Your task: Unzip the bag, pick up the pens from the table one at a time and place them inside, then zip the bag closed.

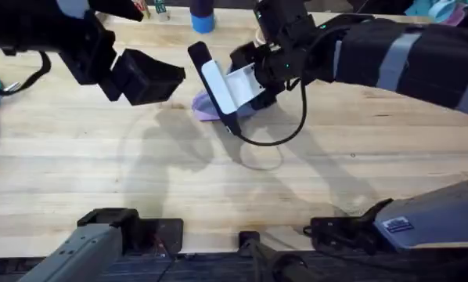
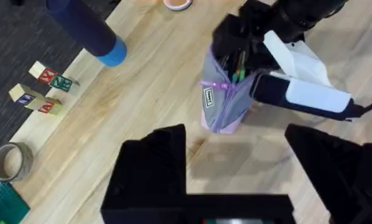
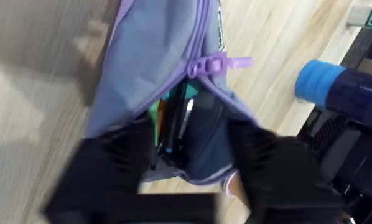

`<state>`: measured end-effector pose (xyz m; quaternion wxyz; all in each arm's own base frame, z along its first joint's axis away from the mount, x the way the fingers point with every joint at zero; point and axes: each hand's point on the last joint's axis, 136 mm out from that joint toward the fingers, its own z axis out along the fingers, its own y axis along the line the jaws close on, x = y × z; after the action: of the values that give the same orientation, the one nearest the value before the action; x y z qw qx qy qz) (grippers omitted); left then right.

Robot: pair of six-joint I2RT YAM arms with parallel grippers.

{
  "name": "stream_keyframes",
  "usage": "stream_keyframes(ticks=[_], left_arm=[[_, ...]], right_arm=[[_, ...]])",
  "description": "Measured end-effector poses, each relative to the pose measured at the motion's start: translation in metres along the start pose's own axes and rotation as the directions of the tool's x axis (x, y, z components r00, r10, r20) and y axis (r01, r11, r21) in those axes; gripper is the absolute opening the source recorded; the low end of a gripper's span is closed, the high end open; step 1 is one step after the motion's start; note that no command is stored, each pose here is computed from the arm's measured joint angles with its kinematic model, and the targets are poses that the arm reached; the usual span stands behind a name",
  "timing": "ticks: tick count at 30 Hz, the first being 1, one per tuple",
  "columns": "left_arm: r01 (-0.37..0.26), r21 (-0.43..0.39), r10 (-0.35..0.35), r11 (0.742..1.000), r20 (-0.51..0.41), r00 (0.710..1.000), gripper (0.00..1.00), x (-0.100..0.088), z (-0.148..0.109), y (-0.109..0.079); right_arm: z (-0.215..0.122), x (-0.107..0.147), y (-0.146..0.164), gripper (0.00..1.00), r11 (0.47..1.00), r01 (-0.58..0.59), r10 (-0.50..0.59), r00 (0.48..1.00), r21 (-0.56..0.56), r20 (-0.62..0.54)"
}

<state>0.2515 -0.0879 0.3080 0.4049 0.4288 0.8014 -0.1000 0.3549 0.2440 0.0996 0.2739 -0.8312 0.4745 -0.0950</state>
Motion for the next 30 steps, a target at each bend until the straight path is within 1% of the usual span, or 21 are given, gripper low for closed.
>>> stream_keyframes(ticks=[2, 3, 4, 11, 16, 18, 23, 26, 30], left_arm=[[0.000, 0.000, 0.000, 1.000, 0.000, 1.000, 0.993, 0.000, 0.000, 0.000], [0.000, 0.000, 0.000, 1.000, 0.000, 1.000, 0.993, 0.000, 0.000, 0.000], [0.000, 0.000, 0.000, 1.000, 0.000, 1.000, 0.993, 0.000, 0.000, 0.000], [0.000, 0.000, 0.000, 1.000, 0.000, 1.000, 0.993, 0.000, 0.000, 0.000], [0.000, 0.000, 0.000, 1.000, 0.000, 1.000, 0.993, 0.000, 0.000, 0.000], [0.000, -0.001, 0.000, 1.000, 0.000, 1.000, 0.993, 0.000, 0.000, 0.000], [-0.003, -0.013, 0.003, 1.000, -0.008, 1.000, 0.993, 0.001, 0.000, 0.003], [-0.013, -0.019, 0.013, 1.000, -0.014, 1.000, 0.993, 0.002, 0.000, 0.004], [-0.055, -0.031, 0.055, 0.998, -0.011, 0.998, 0.993, 0.001, 0.000, 0.006]], right_arm=[[0.000, 0.000, 0.000, 0.923, 1.000, -0.005, 0.005, 1.000, 0.000, 0.000], [0.000, 0.000, 0.000, 0.975, 1.000, -0.010, 0.010, 1.000, 0.000, 0.000], [0.000, 0.000, 0.000, 0.990, 1.000, -0.017, 0.017, 1.000, -0.001, 0.000], [0.000, 0.000, 0.000, 0.996, 0.995, -0.099, 0.099, 0.995, -0.001, -0.001], [-0.002, 0.001, -0.001, 0.996, 0.982, -0.189, 0.189, 0.982, 0.006, -0.007], [-0.006, 0.001, -0.003, 0.996, 0.969, -0.246, 0.247, 0.969, 0.016, -0.004], [-0.030, -0.001, -0.016, 0.995, 0.912, -0.405, 0.405, 0.914, 0.070, 0.023], [-0.051, -0.004, -0.025, 0.996, 0.859, -0.501, 0.497, 0.866, 0.107, 0.058], [-0.074, -0.006, -0.035, 0.996, 0.777, -0.613, 0.603, 0.790, 0.143, 0.112]])
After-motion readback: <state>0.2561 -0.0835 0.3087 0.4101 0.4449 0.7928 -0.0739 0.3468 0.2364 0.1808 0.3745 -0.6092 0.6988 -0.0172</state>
